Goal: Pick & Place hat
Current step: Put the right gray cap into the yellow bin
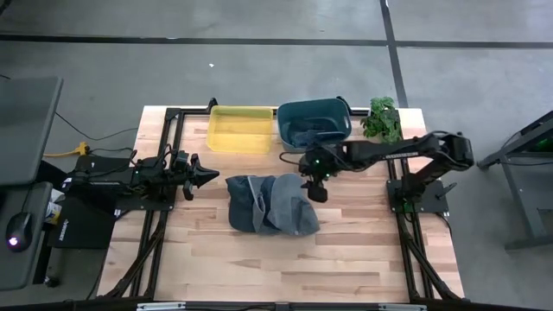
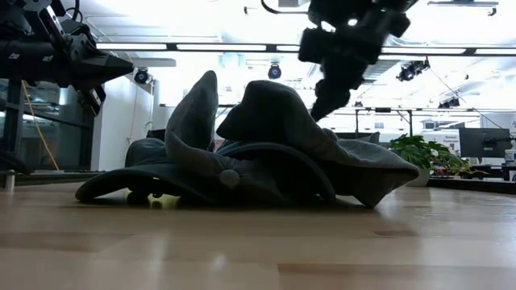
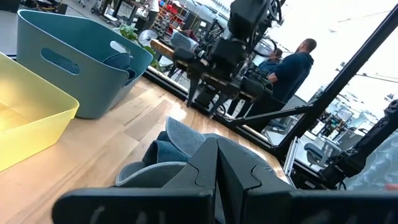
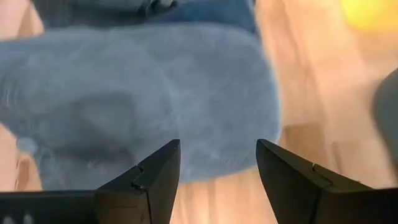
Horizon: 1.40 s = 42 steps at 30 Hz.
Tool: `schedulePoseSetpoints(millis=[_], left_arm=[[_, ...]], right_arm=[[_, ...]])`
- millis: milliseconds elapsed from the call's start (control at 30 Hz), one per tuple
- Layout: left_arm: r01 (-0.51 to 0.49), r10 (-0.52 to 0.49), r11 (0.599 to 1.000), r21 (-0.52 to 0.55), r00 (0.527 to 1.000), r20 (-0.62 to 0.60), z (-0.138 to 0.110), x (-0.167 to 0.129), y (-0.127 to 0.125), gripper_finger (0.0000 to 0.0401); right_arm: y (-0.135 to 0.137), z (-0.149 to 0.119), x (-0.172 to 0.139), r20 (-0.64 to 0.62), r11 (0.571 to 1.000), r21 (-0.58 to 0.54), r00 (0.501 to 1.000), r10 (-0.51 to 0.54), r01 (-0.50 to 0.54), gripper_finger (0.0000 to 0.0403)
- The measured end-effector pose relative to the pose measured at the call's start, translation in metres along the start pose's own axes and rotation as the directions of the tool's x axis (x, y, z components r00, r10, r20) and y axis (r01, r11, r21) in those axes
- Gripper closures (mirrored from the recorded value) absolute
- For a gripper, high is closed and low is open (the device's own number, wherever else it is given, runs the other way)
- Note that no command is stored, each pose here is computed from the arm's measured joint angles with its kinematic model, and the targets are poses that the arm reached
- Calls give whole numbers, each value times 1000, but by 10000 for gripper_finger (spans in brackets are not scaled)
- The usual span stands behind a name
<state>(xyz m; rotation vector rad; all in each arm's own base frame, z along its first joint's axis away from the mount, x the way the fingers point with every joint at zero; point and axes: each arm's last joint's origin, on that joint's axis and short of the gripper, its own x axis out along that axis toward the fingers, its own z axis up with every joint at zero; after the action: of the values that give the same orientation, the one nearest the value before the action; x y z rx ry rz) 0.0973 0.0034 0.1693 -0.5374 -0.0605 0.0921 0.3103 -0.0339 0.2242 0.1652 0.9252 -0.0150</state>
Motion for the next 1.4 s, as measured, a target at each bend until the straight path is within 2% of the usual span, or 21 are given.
schedulePoseSetpoints(millis=[333, 533, 867, 1400], left_arm=[[0, 0, 1000, 0, 1000, 0, 0, 0, 0, 401], [0, 0, 1000, 0, 1000, 0, 0, 0, 0, 401], [0, 0, 1000, 0, 1000, 0, 0, 0, 0, 401], [1, -1, 1000, 0, 1000, 0, 0, 0, 0, 401]], right_arm=[[-26, 26, 17, -103, 996, -88, 994, -32, 23, 198], [-40, 35, 18, -145, 993, -91, 987, 68, -82, 198], [-57, 34, 32, -167, 979, -113, 975, 148, -168, 198], [-59, 32, 37, -158, 952, -167, 960, 231, -257, 198]])
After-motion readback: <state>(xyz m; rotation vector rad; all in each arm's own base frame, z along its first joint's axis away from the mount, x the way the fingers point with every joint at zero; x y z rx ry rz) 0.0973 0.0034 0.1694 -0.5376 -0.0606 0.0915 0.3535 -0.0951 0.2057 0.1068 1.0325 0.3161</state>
